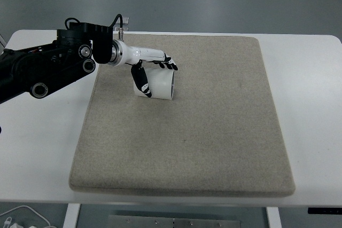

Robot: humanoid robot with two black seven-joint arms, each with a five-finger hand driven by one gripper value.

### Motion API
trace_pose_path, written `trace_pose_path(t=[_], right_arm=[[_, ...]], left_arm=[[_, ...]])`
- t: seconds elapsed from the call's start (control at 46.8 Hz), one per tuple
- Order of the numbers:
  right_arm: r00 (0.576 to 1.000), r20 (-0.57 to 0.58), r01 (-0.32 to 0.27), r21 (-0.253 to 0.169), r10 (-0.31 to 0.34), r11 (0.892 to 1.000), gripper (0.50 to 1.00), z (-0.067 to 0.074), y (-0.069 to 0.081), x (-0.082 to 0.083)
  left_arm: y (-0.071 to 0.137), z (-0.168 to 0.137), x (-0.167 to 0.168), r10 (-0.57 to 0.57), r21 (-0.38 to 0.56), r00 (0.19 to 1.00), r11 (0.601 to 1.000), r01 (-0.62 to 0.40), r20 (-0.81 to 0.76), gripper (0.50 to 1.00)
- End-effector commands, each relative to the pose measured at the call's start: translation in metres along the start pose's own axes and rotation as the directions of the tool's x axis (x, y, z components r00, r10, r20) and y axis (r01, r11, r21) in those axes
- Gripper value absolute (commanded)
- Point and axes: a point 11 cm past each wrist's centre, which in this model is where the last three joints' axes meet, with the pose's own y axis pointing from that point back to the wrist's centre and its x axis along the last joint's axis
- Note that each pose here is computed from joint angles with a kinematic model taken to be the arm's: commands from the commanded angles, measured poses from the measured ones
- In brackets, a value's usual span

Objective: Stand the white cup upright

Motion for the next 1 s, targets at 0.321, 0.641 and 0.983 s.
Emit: trace_pose_path(t=[0.321,0.641,0.983], right_arm=[[1.000,0.000,0.000,0.000,0.000,1.000,0.930,0.000,0.000,0.000],[1.000,0.000,0.000,0.000,0.000,1.000,0.930,0.000,0.000,0.000],[1.000,0.000,0.000,0.000,0.000,1.000,0.930,0.000,0.000,0.000]], left_arm=[[-0.004,0.003,-0.004,-0.001,-0.006,1.000,1.000,0.001,0.004,0.632],[-0.001,0.009,0.012,0.121,-0.052,0.992,0.991,-0.123,-0.038,0.500],[0.006,0.024,0.019,0.084,-0.238,0.923,0.954,-0.184,-0.375,0.500]])
